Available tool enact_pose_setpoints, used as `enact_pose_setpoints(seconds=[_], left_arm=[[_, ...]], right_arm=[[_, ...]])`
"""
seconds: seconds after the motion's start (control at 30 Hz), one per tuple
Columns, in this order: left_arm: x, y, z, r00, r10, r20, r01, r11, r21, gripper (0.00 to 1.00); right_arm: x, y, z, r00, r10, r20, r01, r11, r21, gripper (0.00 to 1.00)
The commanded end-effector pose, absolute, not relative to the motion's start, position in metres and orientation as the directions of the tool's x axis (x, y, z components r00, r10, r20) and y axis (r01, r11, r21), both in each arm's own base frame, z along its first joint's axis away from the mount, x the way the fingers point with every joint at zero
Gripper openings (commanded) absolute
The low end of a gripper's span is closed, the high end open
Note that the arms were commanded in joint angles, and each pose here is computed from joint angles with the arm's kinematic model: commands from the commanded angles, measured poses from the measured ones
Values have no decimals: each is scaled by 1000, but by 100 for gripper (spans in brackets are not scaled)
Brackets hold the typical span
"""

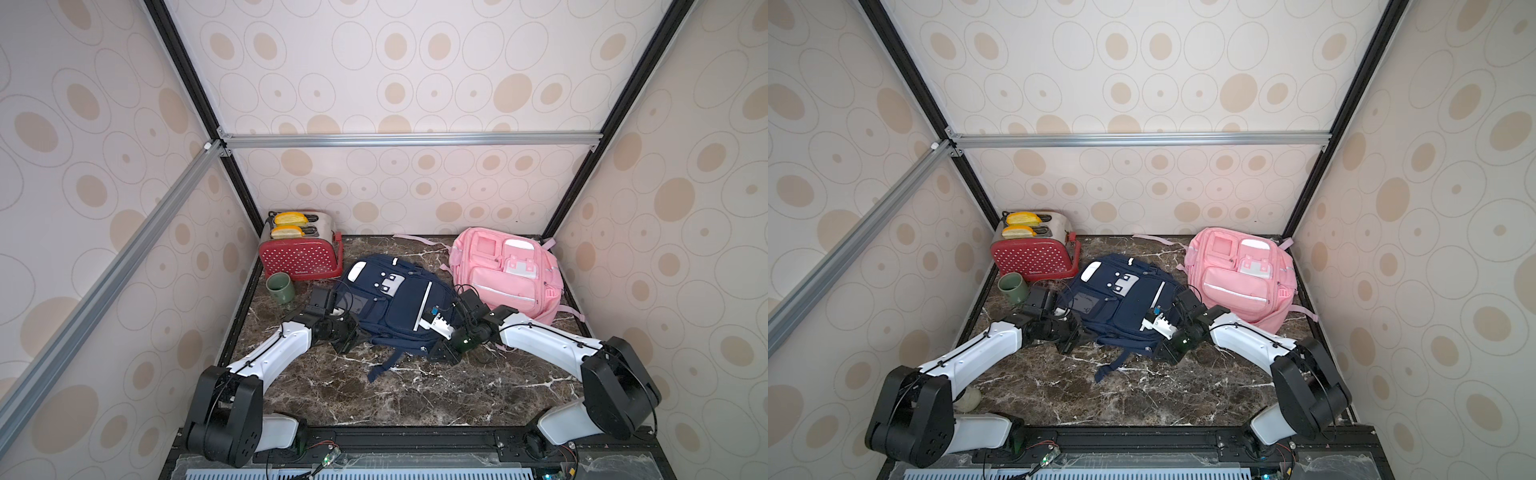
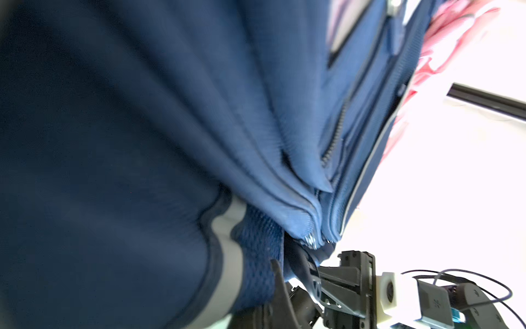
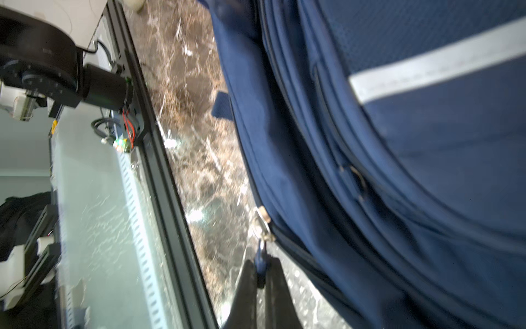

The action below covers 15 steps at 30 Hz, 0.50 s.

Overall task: Zip up the backpack
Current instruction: Zip the zipper on the backpack.

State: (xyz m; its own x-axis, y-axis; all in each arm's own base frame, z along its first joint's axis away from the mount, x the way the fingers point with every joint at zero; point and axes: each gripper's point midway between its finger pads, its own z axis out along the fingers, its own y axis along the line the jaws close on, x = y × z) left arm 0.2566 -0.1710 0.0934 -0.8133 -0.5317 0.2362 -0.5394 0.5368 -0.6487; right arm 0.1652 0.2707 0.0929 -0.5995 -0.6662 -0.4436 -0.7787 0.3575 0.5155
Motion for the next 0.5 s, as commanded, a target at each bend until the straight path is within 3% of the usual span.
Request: enact_pose_setpoints(seconds=[0.0,0.2,0.47], left_arm=[[250,-152,79,-817,-551,171,-531,602,-597,0],[242,-128,56,-817,-554,158,-547,659,-517,0],[258,-103,50,-830,-551,87,-531,731,-430,0]], right_arm=[[132,249,92,-621,-700,-352,-734,363,574,0],[119,253,98,-622,-696,-358,-732,354,582,0],[80,274,96,-553,-758,-344,-742,261,618,0]])
